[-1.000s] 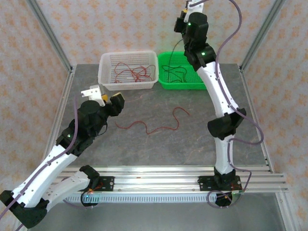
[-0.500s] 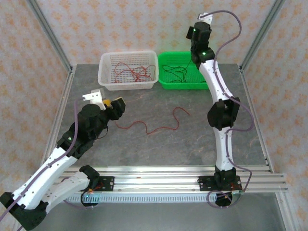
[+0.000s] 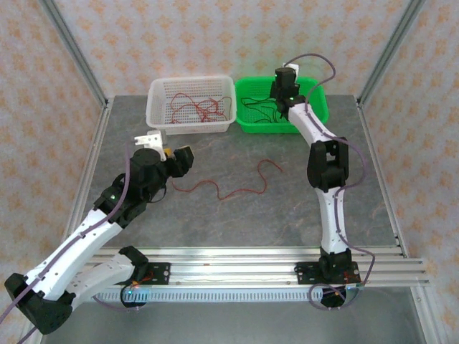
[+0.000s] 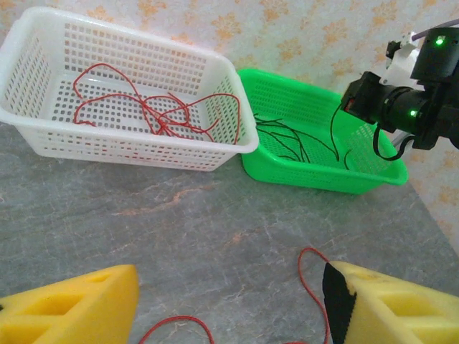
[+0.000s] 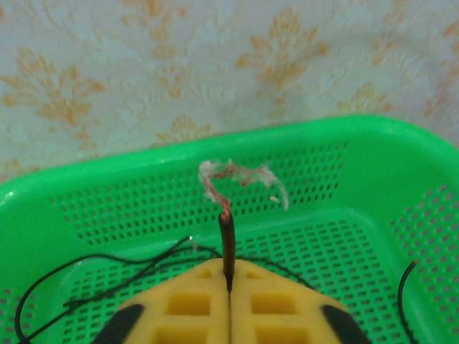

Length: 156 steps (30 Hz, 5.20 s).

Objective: Untangle the cables

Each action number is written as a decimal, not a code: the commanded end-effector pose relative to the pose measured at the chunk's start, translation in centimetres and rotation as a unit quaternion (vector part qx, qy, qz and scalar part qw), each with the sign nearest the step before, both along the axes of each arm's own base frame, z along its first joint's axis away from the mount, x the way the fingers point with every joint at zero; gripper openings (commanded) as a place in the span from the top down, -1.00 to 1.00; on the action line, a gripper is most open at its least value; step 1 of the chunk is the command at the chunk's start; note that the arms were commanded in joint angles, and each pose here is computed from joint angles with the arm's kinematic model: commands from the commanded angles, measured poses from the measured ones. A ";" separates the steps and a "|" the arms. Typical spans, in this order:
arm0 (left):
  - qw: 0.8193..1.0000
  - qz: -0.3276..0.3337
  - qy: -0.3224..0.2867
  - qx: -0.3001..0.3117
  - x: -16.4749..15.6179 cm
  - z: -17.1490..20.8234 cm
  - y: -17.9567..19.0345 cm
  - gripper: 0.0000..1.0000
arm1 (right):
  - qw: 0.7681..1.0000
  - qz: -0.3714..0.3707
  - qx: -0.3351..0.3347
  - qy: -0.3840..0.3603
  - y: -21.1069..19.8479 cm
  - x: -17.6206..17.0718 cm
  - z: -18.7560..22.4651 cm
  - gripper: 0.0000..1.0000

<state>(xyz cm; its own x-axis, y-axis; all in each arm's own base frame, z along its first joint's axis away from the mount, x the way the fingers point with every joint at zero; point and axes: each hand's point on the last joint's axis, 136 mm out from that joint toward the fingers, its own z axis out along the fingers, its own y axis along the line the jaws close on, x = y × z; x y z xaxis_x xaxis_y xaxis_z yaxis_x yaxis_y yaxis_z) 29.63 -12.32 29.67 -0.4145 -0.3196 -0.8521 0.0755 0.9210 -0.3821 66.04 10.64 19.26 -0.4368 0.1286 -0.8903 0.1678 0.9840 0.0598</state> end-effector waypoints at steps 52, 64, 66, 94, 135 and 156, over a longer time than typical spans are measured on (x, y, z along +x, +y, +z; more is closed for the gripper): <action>0.683 -0.550 0.129 0.463 -3.6 -22.9 -14.0 -0.35 | 0.985 0.062 0.078 0.142 -3.7 -30.3 1.8 -0.34; 0.689 -0.503 0.122 0.507 0.4 -26.1 -14.3 -0.35 | 0.987 0.060 0.070 0.133 -4.4 -32.2 1.7 -0.34; 0.690 -0.499 0.124 0.510 0.9 -26.5 -14.2 -0.35 | 0.987 0.059 0.067 0.132 -4.5 -32.3 1.7 -0.34; 0.741 -0.423 0.097 0.512 6.8 -23.4 -14.1 1.00 | 0.988 0.061 0.076 0.119 -4.6 -33.1 2.3 -0.34; 0.911 -0.043 -0.214 0.351 19.8 10.7 -2.6 1.00 | 0.985 0.066 0.136 0.084 -4.0 -35.1 5.1 -0.33; 0.924 -0.019 -0.171 0.341 30.7 -2.7 2.3 1.00 | 0.983 0.041 0.138 0.117 -4.5 -35.6 3.1 -0.33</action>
<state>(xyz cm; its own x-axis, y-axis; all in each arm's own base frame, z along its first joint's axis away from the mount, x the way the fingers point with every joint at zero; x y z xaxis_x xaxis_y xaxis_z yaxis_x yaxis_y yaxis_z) 59.63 -10.82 27.69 -0.1173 0.3954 -0.9110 0.1435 0.9144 0.3784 30.59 6.57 23.05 -0.6350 0.2944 -0.7142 0.0937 0.9470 0.3071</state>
